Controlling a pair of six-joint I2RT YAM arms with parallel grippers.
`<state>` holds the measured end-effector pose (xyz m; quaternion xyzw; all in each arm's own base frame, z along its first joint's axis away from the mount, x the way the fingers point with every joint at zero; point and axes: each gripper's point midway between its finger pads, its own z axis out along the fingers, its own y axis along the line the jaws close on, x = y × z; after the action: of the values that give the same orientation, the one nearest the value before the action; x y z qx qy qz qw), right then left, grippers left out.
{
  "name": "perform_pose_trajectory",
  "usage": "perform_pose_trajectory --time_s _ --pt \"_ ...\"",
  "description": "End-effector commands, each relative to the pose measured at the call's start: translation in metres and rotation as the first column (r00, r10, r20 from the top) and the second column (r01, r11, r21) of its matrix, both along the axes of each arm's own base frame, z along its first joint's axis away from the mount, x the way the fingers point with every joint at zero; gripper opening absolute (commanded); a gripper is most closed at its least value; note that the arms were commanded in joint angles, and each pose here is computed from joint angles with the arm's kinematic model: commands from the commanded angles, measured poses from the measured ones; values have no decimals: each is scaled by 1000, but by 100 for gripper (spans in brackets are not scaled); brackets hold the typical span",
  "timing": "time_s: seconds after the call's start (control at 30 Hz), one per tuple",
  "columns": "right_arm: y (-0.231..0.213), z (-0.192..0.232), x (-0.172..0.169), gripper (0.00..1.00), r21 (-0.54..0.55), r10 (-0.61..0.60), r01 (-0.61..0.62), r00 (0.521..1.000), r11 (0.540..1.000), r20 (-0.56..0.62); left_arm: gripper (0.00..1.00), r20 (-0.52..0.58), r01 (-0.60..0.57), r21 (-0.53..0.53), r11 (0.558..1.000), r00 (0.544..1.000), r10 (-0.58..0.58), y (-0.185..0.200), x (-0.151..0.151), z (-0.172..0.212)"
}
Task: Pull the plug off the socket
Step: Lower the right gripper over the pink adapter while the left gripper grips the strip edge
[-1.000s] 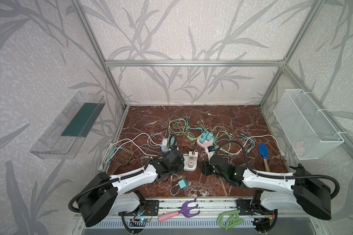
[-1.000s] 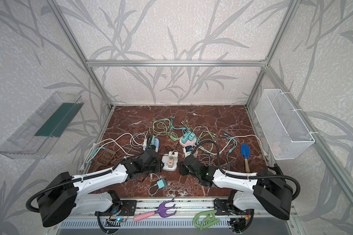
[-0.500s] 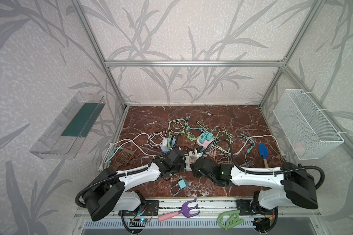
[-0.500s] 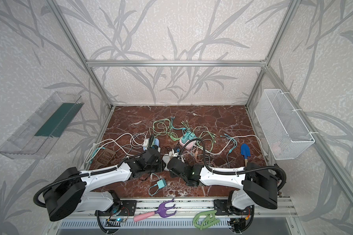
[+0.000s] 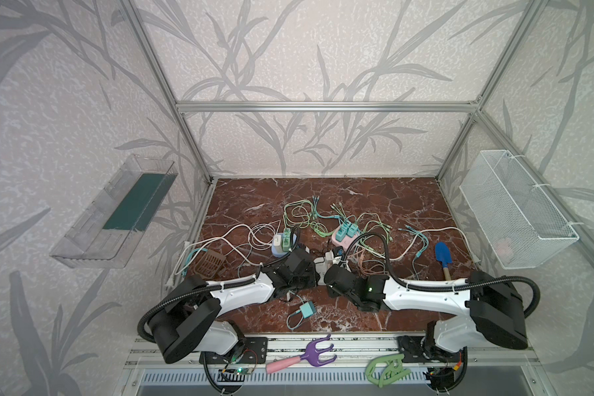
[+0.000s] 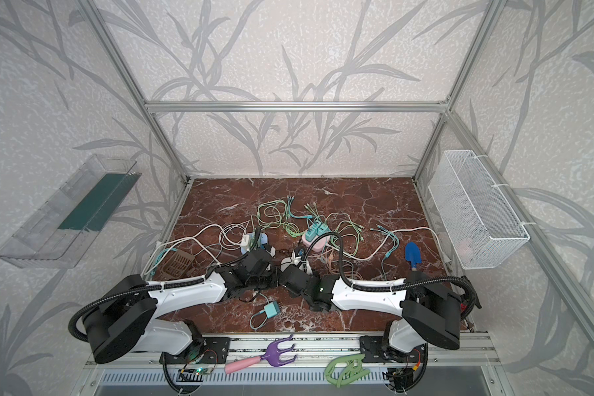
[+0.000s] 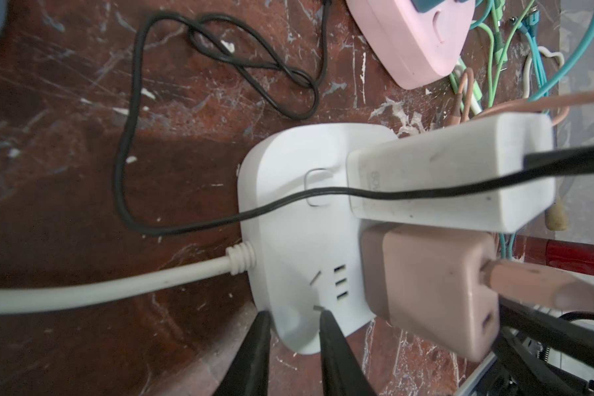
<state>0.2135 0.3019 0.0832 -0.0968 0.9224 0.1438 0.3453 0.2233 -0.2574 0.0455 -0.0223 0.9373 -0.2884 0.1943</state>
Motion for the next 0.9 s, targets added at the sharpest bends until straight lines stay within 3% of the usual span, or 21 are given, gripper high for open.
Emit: perform_pose_trajectory --time_s 0.0,0.23,0.57,0.87 --pt "-2 -1 7 52 -18 -7 8 1000 1000 10 27 11 -6 -36 999 1000 6 -5 1 6" --pt "3 -5 10 52 -12 14 -14 1000 1000 4 30 108 -55 16 998 993 53 13 15 24" --pt "6 -13 19 51 -30 20 -20 1000 999 -25 30 80 -35 64 997 996 30 11 20 14" --pt "7 -20 20 47 -58 19 -21 999 998 -39 37 80 -33 89 995 996 26 12 27 7"
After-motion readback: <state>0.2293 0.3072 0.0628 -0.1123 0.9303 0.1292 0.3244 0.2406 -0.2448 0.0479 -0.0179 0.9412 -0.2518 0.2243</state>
